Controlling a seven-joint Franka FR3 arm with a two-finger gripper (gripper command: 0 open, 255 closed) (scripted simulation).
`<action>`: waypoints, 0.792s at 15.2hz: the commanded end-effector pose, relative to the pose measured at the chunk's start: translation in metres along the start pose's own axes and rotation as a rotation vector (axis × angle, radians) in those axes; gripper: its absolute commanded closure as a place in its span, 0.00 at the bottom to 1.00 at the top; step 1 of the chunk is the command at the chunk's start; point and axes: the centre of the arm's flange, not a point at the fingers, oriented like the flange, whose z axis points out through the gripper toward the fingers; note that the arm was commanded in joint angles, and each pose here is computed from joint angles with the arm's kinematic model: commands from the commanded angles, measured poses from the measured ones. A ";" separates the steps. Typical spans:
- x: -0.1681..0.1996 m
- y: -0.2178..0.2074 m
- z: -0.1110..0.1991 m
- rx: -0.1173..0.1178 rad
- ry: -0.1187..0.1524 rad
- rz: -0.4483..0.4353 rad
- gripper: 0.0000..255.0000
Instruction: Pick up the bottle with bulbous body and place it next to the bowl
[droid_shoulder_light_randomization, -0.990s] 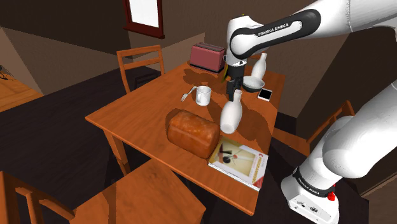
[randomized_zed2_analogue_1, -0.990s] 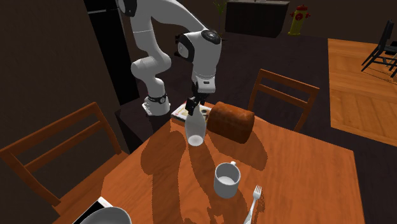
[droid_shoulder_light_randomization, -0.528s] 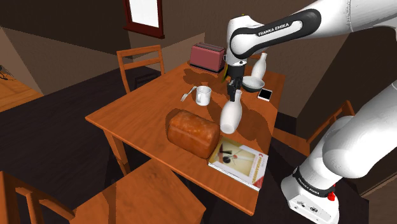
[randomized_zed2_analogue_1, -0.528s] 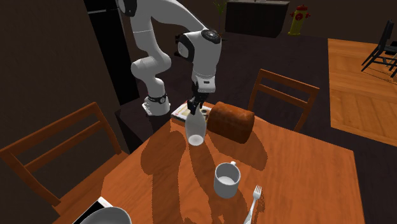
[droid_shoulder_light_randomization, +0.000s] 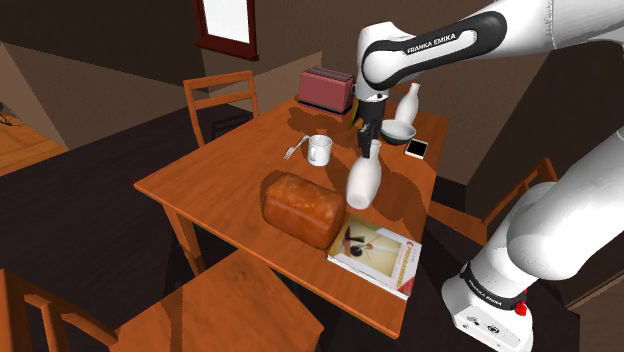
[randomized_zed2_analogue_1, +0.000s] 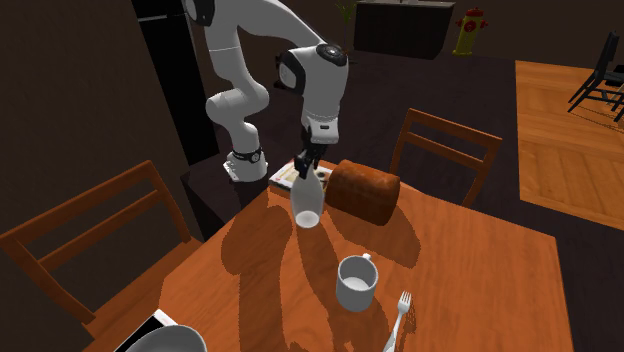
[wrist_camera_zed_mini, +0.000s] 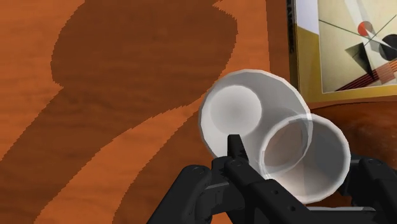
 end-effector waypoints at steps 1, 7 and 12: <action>-0.002 0.000 -0.009 0.000 -0.001 0.000 1.00; -0.008 -0.001 -0.040 0.000 -0.001 0.000 1.00; -0.014 -0.001 -0.066 0.000 -0.001 0.000 1.00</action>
